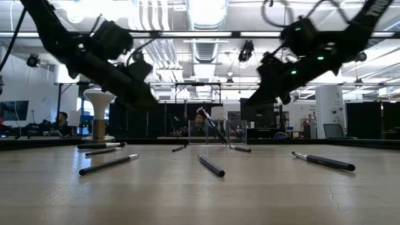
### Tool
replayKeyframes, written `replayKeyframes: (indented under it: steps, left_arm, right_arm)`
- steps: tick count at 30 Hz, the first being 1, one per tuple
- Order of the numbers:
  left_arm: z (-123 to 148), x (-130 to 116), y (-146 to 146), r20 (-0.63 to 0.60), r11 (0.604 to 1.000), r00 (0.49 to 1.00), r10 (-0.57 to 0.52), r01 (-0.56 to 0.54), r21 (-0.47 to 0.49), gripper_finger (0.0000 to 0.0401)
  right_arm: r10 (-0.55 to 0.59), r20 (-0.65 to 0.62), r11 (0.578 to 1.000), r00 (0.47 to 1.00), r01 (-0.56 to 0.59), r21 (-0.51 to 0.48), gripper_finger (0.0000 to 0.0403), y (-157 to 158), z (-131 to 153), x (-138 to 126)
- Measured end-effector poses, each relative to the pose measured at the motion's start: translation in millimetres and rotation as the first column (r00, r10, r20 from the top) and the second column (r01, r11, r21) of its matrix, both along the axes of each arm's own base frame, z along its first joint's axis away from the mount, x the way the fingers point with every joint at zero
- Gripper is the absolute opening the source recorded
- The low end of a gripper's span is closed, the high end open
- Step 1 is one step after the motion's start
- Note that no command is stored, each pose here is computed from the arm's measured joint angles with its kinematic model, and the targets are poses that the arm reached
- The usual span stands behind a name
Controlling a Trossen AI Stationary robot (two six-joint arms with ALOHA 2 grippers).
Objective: Pick & Place Makeup Brushes
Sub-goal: Put the black eyeshadow brush into the transparent organizer
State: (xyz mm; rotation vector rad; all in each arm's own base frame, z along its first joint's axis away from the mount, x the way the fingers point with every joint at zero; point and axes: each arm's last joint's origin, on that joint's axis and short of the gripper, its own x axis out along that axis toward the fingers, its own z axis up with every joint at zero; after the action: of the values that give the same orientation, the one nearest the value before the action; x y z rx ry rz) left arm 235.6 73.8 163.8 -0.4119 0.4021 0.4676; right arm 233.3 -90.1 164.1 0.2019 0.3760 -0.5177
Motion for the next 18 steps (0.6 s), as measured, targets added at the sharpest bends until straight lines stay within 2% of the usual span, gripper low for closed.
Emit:
replayKeyframes:
  steps: [4, 9, 13, 18]
  left_arm:
    - [3.5, 6.8, -21.1, -0.201, 0.994, 0.975, 0.091, -0.102, -0.047, 0.0002]
    - [16.5, 5.4, -44.6, -0.421, 0.973, 0.896, 0.141, -0.205, -0.109, 0.0029]
    - [22.7, -2.9, -47.3, -0.52, 0.903, 0.821, 0.235, -0.382, -0.196, 0.006]
    - [12.7, -10.4, -39.5, -0.548, 0.84, 0.792, 0.27, -0.472, -0.267, 0.0081]
  right_arm:
    - [0.0, 0.069, 1.0, 0.998, 0.0, -0.011, 0.0008, 27.3, -4.8, -17.1]
    - [-0.01, 0.105, 0.999, 0.994, 0.014, -0.038, 0.0008, 47.0, -7.3, -34.0]
    - [0.002, 0.137, 0.999, 0.991, 0.004, -0.044, 0.0008, 53.6, -8.2, -43.2]
    - [0.016, 0.17, 0.998, 0.985, -0.007, -0.055, 0.0008, 56.5, -9.8, -48.7]
